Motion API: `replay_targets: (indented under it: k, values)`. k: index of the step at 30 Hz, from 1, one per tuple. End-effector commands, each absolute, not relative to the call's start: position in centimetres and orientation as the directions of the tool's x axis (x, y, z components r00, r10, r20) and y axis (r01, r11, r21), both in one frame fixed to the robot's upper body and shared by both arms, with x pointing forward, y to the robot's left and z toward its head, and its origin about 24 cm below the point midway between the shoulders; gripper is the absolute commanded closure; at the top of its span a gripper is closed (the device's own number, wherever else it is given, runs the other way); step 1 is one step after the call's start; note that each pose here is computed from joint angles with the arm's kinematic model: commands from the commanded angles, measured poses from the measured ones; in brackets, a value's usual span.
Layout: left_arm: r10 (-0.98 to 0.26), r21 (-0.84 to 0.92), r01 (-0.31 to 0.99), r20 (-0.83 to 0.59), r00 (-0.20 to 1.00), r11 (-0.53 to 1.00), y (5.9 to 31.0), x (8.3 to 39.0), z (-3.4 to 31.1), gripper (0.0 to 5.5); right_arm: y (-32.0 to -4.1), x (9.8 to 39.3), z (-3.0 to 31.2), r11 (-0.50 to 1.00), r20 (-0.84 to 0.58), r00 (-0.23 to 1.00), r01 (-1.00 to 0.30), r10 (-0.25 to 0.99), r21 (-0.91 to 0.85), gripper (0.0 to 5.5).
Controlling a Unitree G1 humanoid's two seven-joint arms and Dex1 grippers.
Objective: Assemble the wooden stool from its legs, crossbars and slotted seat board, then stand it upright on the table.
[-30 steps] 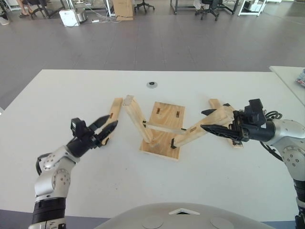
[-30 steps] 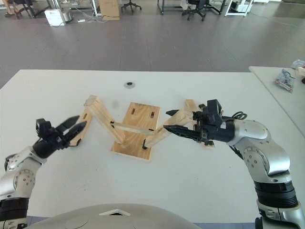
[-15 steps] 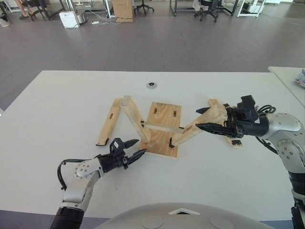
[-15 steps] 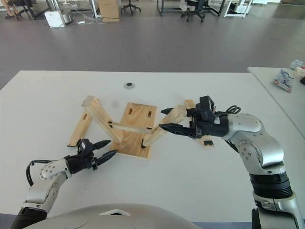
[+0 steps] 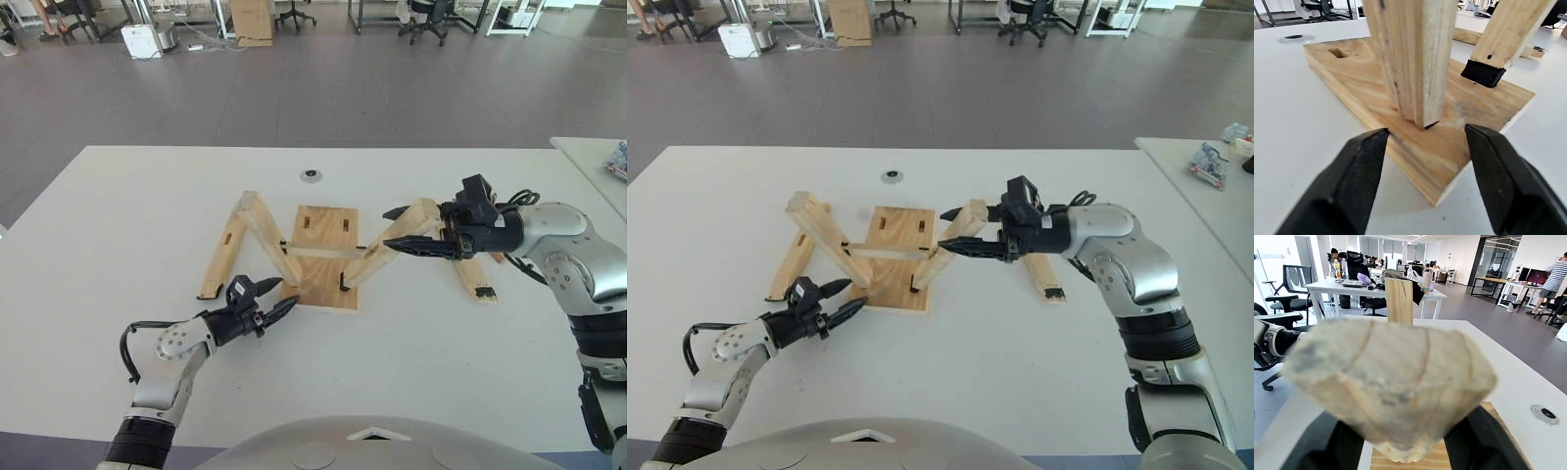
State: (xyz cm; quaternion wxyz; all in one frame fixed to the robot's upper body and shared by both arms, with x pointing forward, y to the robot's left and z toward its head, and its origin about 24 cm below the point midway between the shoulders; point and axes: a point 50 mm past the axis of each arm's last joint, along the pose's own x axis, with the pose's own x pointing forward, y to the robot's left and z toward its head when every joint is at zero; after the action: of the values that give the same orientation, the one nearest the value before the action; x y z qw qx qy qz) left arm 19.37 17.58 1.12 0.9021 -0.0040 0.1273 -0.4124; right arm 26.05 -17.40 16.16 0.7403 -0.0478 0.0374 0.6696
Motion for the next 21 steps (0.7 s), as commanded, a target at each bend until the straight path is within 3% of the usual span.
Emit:
replay_targets:
  k: [1,5,10,21]
  values:
    - [-0.749,-0.117,0.751,-0.272,0.605,0.649,17.2,18.9,0.2,2.63,-16.3,26.4,13.7,0.061,-0.219,0.041,-0.995,0.975,0.085,3.43]
    - [-0.75,-0.115,0.752,-0.265,0.606,0.649,17.1,19.0,0.2,2.63,-15.0,27.0,14.2,0.027,-0.243,0.006,-0.996,0.97,0.081,3.43]
    - [-0.751,-0.118,0.752,-0.264,0.606,0.648,17.1,19.2,-0.5,2.63,-13.3,27.5,16.2,-0.002,-0.155,-0.016,-0.996,0.988,0.089,3.43]
    - [-0.767,-0.103,0.77,-0.241,0.595,0.63,16.6,19.6,-0.1,2.63,-13.5,27.3,14.0,0.052,-0.209,0.03,-0.994,0.977,0.1,3.43]
